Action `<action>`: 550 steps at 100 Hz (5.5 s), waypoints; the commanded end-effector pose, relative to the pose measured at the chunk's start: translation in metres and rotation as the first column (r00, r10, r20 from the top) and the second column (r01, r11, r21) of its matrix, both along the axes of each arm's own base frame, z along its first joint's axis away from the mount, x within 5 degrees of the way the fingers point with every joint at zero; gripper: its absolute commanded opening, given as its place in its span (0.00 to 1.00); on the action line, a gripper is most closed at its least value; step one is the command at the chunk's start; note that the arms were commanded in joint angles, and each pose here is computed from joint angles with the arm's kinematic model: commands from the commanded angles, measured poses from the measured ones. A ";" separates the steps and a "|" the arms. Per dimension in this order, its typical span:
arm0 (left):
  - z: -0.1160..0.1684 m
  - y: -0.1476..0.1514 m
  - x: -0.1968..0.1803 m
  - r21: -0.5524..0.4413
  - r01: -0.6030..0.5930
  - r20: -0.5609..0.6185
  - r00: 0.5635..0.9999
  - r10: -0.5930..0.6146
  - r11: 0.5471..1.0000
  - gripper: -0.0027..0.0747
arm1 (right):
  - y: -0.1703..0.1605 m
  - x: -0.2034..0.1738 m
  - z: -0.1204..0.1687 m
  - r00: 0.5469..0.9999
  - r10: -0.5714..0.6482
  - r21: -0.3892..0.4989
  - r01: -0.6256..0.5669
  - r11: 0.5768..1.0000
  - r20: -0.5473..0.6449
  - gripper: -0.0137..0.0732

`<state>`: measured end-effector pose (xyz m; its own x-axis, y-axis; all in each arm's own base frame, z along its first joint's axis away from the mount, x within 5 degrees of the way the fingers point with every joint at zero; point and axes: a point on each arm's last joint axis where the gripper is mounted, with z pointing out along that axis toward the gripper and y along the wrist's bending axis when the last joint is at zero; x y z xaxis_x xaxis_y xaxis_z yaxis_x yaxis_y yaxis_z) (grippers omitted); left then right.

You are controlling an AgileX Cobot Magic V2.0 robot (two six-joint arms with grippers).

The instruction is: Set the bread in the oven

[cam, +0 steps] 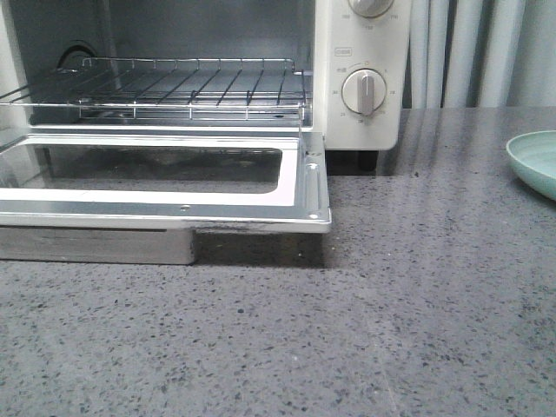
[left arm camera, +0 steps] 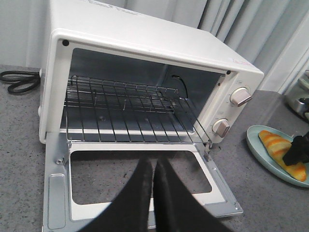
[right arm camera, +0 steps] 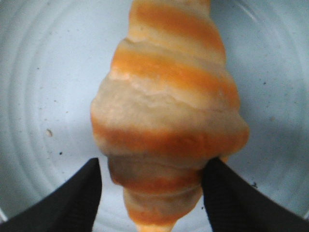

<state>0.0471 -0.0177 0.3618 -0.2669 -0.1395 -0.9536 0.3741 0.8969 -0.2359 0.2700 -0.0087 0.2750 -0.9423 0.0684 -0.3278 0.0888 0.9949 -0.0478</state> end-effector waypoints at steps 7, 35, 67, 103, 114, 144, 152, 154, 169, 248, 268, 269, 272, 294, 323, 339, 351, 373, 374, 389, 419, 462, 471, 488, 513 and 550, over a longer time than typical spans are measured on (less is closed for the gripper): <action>0.014 -0.001 0.000 -0.039 0.013 0.086 0.996 -0.010 0.999 0.01 | -0.001 0.004 0.007 1.000 0.009 -0.018 -0.008 1.000 0.024 0.30; 0.015 -0.002 -0.001 -0.053 0.021 0.081 0.997 -0.017 0.998 0.01 | -0.002 -0.002 0.012 1.000 0.005 -0.020 -0.005 1.000 0.008 0.08; 0.019 -0.002 -0.001 -0.074 0.030 0.127 0.992 -0.021 0.997 0.01 | 0.013 -0.066 0.072 0.988 0.095 -0.040 -0.091 0.995 0.123 0.08; 0.023 -0.002 -0.001 -0.083 0.035 0.162 0.987 -0.021 0.996 0.01 | 0.049 -0.131 0.102 0.921 0.331 -0.004 -0.337 0.941 0.203 0.08; 0.023 -0.002 -0.001 -0.083 0.035 0.162 0.987 -0.021 0.996 0.01 | 0.070 -0.137 0.102 0.861 0.464 -0.003 -0.474 0.881 0.209 0.08; 0.022 -0.002 -0.001 -0.081 0.034 0.158 0.987 -0.021 0.996 0.01 | 0.144 -0.135 0.104 0.637 0.724 -0.014 -0.748 0.664 0.265 0.08; 0.022 -0.002 0.000 -0.080 0.033 0.155 0.988 -0.020 0.996 0.01 | 0.165 -0.129 0.109 0.581 0.769 -0.072 -0.784 0.617 0.266 0.08; 0.022 -0.002 0.000 -0.080 0.033 0.155 0.988 -0.020 0.996 0.01 | 0.171 -0.127 0.110 0.567 0.781 -0.092 -0.791 0.605 0.261 0.08; 0.022 -0.002 0.000 -0.080 0.033 0.154 0.988 -0.020 0.996 0.01 | 0.214 -0.113 0.116 0.474 0.847 -0.231 -0.819 0.524 0.240 0.08; 0.019 -0.002 0.000 -0.065 0.026 0.124 0.992 -0.018 0.998 0.01 | 0.292 -0.041 0.119 0.325 0.908 -0.622 -0.662 0.418 0.264 0.08; 0.019 -0.002 0.000 -0.065 0.026 0.124 0.992 -0.018 0.998 0.01 | 0.289 -0.020 0.116 0.354 0.893 -0.623 -0.640 0.449 0.279 0.08; 0.019 -0.002 0.000 -0.065 0.026 0.124 0.992 -0.018 0.998 0.01 | 0.288 -0.019 0.116 0.356 0.892 -0.623 -0.639 0.451 0.279 0.08; 0.019 -0.002 0.000 -0.065 0.026 0.124 0.992 -0.018 0.998 0.01 | 0.289 -0.018 0.116 0.358 0.891 -0.624 -0.638 0.452 0.279 0.08; 0.019 -0.002 0.000 -0.065 0.026 0.124 0.992 -0.018 0.998 0.01 | 0.290 -0.004 0.103 0.379 0.892 -0.639 -0.630 0.443 0.245 0.08; 0.019 -0.002 0.000 -0.065 0.026 0.124 0.992 -0.018 0.998 0.01 | 0.288 0.011 0.091 0.401 0.891 -0.656 -0.617 0.434 0.212 0.33; 0.018 -0.001 0.000 -0.051 0.018 0.125 0.992 -0.012 0.999 0.01 | 0.285 0.015 0.091 0.418 0.881 -0.651 -0.609 0.453 0.222 0.66; 0.017 -0.001 0.000 -0.040 0.013 0.115 0.993 -0.008 0.999 0.01 | 0.285 0.015 0.091 0.420 0.878 -0.648 -0.607 0.459 0.228 0.67; 0.016 0.002 0.000 -0.009 -0.006 0.120 0.993 0.007 1.000 0.01 | 0.294 -0.002 0.097 0.390 0.887 -0.642 -0.621 0.450 0.245 0.67; 0.016 0.002 -0.001 -0.007 -0.008 0.121 0.993 0.009 1.000 0.01 | 0.296 -0.003 0.097 0.386 0.890 -0.642 -0.624 0.447 0.244 0.67; 0.019 0.017 -0.019 -0.013 -0.047 0.203 0.978 0.049 0.999 0.01 | 0.305 -0.023 0.106 0.332 0.905 -0.641 -0.640 0.424 0.267 0.67; 0.002 0.045 -0.066 -0.073 -0.215 0.283 0.932 0.227 0.974 0.01 | 0.322 -0.072 0.125 0.216 0.928 -0.638 -0.678 0.365 0.302 0.67; -0.049 0.028 -0.036 -0.042 -0.437 0.295 0.854 0.429 0.899 0.01 | 0.311 -0.103 0.136 0.253 0.937 -0.633 -0.691 0.350 0.242 0.63; -0.064 0.025 -0.026 -0.037 -0.424 0.309 0.856 0.414 0.905 0.01 | 0.302 -0.104 0.136 0.307 0.930 -0.631 -0.686 0.363 0.200 0.52; -0.089 0.022 -0.013 -0.007 -0.410 0.291 0.872 0.395 0.912 0.01 | 0.293 -0.104 0.136 0.365 0.918 -0.630 -0.680 0.375 0.153 0.31; -0.102 0.022 -0.009 0.008 -0.409 0.249 0.885 0.395 0.912 0.01 | 0.285 -0.105 0.140 0.394 0.906 -0.624 -0.672 0.398 0.154 0.14; -0.102 0.022 -0.009 0.009 -0.410 0.249 0.884 0.395 0.912 0.01 | 0.239 -0.104 0.126 0.511 0.844 -0.588 -0.638 0.498 0.160 0.10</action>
<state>0.0429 0.0055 0.2441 -0.0833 -0.1216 -0.9891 -0.0174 0.9925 -0.1206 0.1688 0.2604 0.3893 -0.2754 -0.8487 -0.4514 -0.6272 0.5145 -0.5848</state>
